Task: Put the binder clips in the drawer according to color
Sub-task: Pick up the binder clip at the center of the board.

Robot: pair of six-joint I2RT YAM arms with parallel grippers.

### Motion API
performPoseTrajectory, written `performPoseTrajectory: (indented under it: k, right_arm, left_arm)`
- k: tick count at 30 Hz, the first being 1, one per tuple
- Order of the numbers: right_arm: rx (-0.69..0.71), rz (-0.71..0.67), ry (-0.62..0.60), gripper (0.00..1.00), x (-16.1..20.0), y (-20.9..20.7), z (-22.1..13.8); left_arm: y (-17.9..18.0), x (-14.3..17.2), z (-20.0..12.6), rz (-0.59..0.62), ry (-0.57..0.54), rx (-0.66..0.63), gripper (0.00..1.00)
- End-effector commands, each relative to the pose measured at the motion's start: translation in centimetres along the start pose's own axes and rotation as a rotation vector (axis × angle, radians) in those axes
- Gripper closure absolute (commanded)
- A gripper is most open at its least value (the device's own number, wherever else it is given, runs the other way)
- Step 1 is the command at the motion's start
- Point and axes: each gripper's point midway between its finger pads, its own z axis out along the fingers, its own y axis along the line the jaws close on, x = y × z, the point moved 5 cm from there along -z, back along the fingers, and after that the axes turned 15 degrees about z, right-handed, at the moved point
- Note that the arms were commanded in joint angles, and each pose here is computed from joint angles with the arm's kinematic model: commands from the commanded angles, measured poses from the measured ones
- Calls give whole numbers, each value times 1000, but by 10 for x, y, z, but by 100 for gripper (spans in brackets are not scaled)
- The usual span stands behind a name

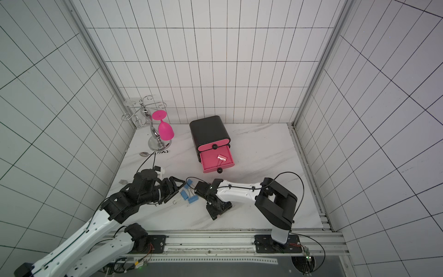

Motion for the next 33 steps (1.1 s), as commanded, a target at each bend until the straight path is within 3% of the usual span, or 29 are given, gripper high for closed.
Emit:
performPoseTrajectory:
  k: [1, 8, 20, 33]
  right_arm:
    - [13, -11, 4, 37, -2, 4, 1]
    - [-19, -17, 2, 49, -1, 6, -5]
    - [-106, 34, -118, 56, 10, -12, -60]
    - [-230, 212, -256, 57, -52, -62, -127]
  left_arm:
    - [5, 2, 0, -7, -1, -11, 32]
    - [5, 1, -1, -6, -13, -16, 32]
    - [-4, -22, -14, -8, -100, 11, 32]
    - [-40, -66, 11, 49, -50, 81, 32]
